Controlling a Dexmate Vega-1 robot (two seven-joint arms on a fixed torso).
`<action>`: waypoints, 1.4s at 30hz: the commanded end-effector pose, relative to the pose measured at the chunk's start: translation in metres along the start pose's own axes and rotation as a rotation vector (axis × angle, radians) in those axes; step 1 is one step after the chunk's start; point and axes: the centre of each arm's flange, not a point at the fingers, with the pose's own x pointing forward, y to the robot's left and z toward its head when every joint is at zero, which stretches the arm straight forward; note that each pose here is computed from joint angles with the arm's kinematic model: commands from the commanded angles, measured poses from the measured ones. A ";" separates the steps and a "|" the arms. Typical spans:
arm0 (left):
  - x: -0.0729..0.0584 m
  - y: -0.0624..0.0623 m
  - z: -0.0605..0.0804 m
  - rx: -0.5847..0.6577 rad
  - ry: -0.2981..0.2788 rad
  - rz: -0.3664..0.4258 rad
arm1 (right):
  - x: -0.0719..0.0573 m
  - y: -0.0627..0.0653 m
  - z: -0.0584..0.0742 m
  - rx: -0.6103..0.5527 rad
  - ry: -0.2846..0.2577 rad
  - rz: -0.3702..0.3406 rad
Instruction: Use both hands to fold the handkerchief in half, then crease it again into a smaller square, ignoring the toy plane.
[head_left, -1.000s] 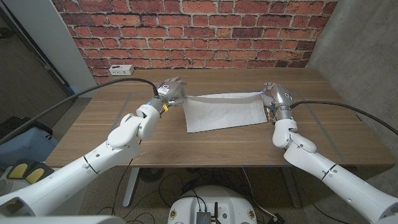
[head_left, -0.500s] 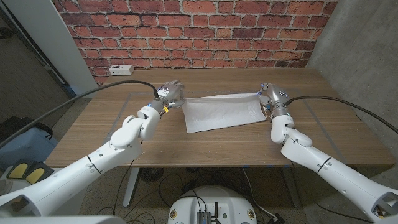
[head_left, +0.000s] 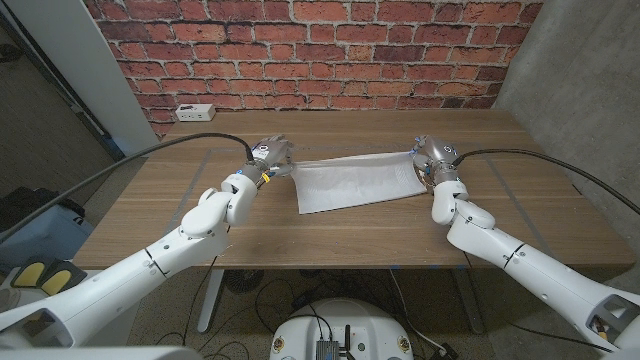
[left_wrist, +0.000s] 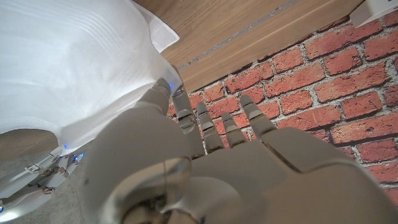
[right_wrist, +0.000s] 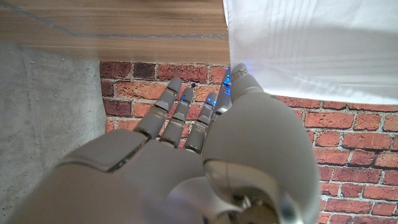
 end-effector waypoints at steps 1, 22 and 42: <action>0.008 -0.012 -0.009 -0.002 0.027 -0.024 | 0.013 0.003 0.006 -0.031 0.001 0.033; 0.009 -0.019 -0.015 0.065 0.118 0.024 | 0.026 0.006 0.011 -0.031 0.009 0.075; -0.018 -0.018 -0.012 -0.066 0.147 0.045 | 0.006 0.003 0.015 0.016 -0.030 0.093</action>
